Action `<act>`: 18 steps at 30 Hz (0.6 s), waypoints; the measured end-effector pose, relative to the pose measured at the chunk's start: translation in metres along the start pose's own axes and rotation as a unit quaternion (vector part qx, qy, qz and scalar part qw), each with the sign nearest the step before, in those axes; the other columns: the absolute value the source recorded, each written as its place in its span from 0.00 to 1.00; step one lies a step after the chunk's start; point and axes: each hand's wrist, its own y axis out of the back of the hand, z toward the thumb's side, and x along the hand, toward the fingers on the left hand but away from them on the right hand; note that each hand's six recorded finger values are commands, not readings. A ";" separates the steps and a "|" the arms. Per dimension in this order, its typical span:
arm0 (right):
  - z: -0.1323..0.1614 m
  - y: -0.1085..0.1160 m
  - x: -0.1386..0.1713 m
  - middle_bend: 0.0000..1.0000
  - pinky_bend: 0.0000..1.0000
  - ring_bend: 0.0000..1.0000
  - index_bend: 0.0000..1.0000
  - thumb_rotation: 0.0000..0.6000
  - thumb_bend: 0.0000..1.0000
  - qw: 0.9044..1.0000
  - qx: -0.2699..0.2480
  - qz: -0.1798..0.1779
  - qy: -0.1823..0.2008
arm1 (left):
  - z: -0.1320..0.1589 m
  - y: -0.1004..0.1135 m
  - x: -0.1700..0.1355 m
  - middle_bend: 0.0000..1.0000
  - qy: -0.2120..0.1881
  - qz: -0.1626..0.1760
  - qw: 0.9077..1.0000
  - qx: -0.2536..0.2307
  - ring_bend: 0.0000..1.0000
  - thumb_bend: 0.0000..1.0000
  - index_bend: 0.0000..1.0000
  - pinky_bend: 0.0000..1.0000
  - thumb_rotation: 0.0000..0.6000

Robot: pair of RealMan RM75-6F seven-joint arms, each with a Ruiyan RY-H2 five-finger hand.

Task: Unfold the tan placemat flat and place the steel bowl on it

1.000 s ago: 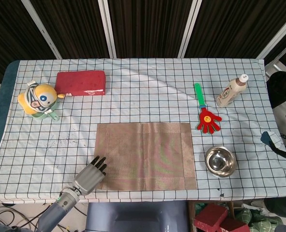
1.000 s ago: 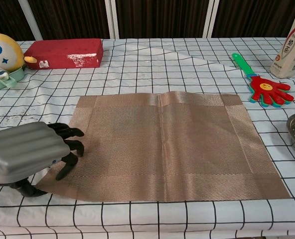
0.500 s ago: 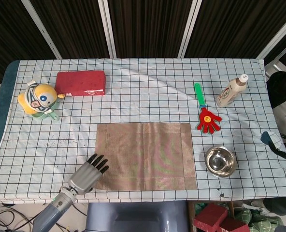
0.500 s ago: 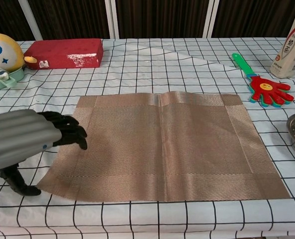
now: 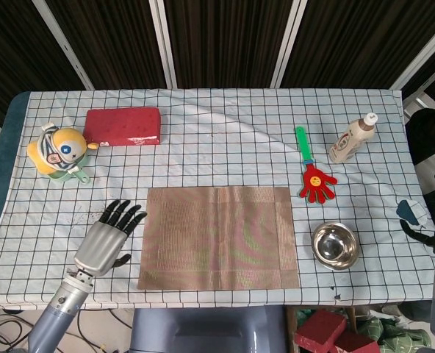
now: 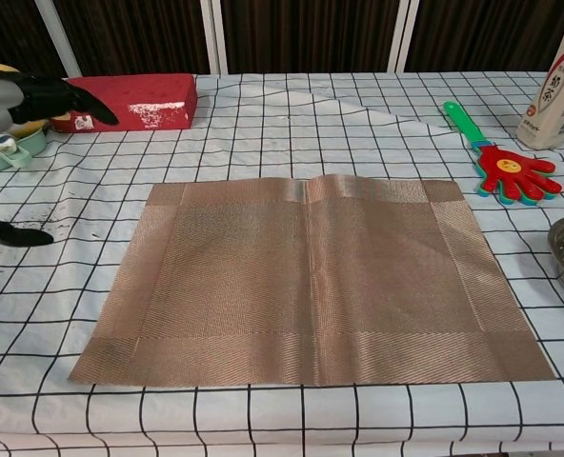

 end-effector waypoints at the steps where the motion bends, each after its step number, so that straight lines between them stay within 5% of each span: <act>1: 0.002 -0.001 0.001 0.00 0.17 0.03 0.10 1.00 0.12 1.000 0.005 0.004 0.002 | -0.007 0.002 0.000 0.11 0.012 0.006 1.000 -0.009 0.04 0.03 0.13 0.08 1.00; 18: 0.055 -0.043 0.036 0.09 0.17 0.07 0.16 1.00 0.09 0.987 0.081 0.113 0.081 | -0.082 -0.008 -0.007 0.09 0.093 0.081 0.992 0.023 0.04 0.03 0.10 0.08 1.00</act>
